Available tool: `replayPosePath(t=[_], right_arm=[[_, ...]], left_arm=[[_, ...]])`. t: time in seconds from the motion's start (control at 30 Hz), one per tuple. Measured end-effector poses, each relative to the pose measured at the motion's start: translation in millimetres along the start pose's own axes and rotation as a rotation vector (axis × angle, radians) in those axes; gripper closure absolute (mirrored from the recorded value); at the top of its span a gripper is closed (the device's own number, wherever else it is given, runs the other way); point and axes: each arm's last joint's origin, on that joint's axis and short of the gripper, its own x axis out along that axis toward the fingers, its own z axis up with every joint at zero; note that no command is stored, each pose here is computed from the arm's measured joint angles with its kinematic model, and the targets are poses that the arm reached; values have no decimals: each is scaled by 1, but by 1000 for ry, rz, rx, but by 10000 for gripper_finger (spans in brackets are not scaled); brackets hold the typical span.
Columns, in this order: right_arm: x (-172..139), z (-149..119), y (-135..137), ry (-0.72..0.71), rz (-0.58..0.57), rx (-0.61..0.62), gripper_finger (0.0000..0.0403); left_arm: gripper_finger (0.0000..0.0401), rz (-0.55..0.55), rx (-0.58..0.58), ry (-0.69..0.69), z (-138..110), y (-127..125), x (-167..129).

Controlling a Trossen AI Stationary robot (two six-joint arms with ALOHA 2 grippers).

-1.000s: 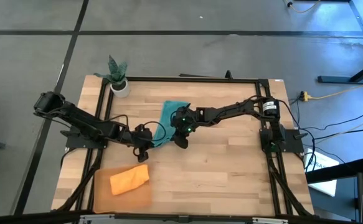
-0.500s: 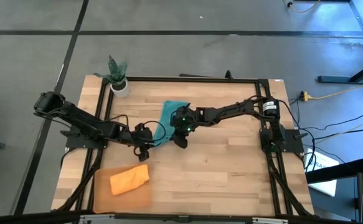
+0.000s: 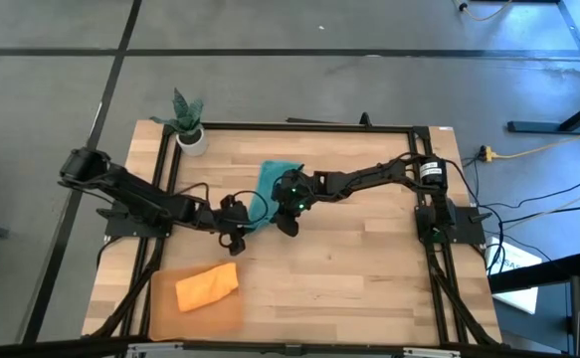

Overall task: Roll microfiber towels into tight, uniform cylinder then place into a basket
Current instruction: Roll the blue microfiber towel

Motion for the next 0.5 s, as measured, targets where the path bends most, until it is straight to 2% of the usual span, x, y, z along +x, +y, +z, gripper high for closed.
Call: replayPosePath(t=[0.5], right_arm=[[0,0,0,-1,0,3,399]], left_arm=[[311,-15,18,64,-9,-2,12]])
